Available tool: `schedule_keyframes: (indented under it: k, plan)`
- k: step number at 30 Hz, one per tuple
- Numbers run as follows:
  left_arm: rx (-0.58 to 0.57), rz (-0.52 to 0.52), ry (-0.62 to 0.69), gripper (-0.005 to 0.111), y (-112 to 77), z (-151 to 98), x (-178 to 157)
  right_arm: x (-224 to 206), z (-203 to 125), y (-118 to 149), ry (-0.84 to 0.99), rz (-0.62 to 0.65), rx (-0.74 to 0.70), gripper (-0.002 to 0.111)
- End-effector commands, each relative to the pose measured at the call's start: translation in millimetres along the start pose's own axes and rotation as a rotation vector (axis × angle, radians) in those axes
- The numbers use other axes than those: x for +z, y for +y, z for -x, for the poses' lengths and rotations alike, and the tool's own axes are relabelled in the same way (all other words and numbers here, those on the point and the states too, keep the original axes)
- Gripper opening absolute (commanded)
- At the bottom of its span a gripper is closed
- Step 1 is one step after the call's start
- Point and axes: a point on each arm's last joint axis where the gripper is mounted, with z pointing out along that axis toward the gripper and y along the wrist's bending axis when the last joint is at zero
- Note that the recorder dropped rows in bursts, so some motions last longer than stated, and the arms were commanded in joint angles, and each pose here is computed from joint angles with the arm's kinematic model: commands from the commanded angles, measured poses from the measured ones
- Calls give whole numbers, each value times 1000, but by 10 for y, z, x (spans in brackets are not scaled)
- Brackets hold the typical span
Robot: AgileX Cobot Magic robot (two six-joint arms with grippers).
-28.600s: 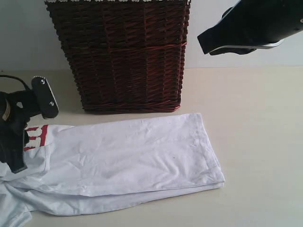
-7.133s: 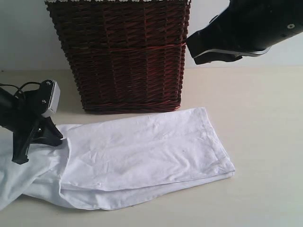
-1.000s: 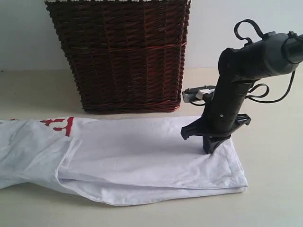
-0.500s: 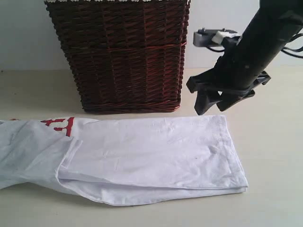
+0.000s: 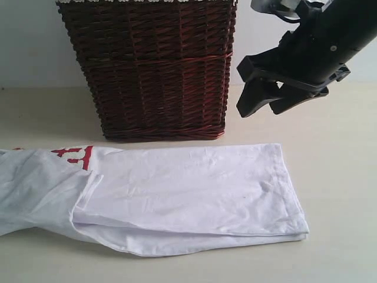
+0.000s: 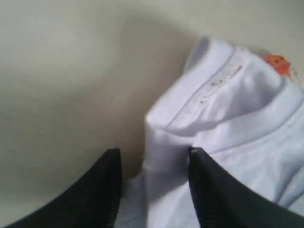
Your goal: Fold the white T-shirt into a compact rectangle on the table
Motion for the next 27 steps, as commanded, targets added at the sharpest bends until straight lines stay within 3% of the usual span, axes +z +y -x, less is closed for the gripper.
schedule_keyframes:
  k: [1,9,12,15,19,23,27]
  plan:
    - [48,-13,53,46,54,-62,159,-32,-6,6,-5,10,-11,61]
    - [62,-55,166,42,119,-209,385,-32,-3,10,-9,14,-8,61]
    - [62,-65,164,26,102,-195,368,-32,-2,11,-9,15,-7,61]
    - [51,-116,175,0,42,-150,331,-32,-4,11,-7,16,-7,61]
    - [71,-223,201,0,-93,-45,214,-44,-9,16,-7,17,-8,61]
    - [83,-248,190,0,-207,68,1,-47,-22,20,6,19,-6,58]
    - [86,-247,114,0,-365,204,-337,-47,-22,20,7,19,1,48]
